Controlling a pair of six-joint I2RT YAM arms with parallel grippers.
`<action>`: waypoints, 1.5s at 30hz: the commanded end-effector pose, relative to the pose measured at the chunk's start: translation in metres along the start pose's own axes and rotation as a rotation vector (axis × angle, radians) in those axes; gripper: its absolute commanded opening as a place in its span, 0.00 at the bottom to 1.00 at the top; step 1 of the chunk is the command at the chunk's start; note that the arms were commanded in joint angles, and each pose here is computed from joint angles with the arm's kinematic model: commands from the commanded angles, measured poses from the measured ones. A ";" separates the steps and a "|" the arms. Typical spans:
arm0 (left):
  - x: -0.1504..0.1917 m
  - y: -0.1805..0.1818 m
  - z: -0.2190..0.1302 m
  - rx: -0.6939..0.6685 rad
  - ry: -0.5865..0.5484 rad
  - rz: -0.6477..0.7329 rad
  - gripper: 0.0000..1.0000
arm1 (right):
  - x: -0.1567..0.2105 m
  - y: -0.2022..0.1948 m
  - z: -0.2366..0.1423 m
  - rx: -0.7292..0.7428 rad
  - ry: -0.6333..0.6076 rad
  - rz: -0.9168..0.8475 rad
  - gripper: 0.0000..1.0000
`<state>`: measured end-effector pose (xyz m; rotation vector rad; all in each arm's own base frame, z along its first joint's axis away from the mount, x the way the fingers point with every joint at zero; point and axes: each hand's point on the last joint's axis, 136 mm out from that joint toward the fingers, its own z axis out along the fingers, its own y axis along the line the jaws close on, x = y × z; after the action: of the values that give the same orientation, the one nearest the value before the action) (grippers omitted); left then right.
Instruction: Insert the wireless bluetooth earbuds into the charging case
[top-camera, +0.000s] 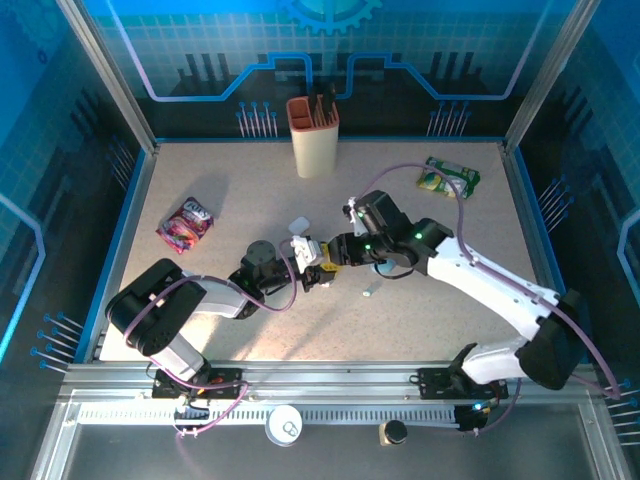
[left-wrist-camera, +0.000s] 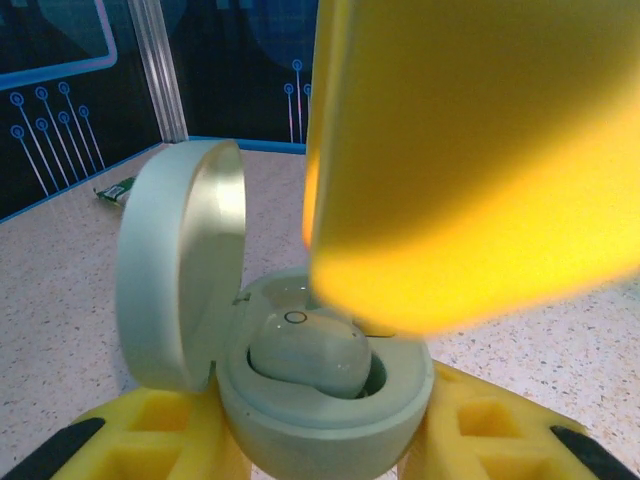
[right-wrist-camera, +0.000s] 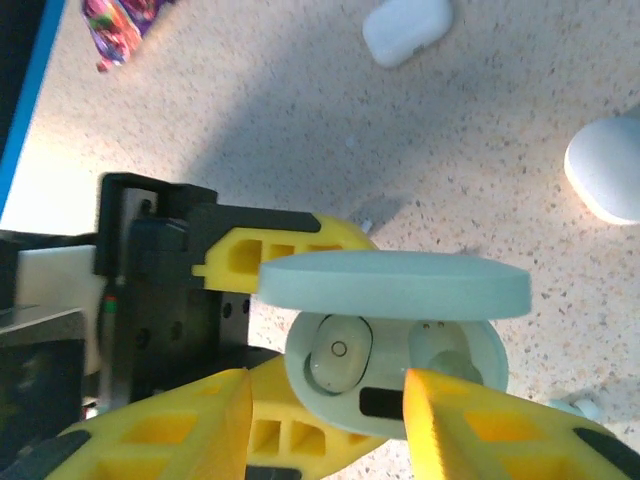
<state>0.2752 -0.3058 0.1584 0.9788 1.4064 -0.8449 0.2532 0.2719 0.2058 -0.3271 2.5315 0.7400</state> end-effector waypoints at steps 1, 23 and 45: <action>-0.017 0.000 -0.002 -0.018 -0.049 0.023 0.35 | -0.005 -0.004 -0.021 -0.010 -0.113 -0.025 0.45; -0.028 -0.011 -0.026 -0.006 -0.083 0.001 0.35 | 0.069 -0.126 0.059 0.032 0.061 0.337 0.45; -0.033 -0.013 -0.026 0.009 -0.084 -0.011 0.35 | 0.098 -0.134 0.100 0.016 0.253 0.288 0.46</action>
<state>0.2556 -0.2902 0.1810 0.9293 1.3751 -0.8731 0.2597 0.2079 0.0255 -0.0240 2.8480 0.8005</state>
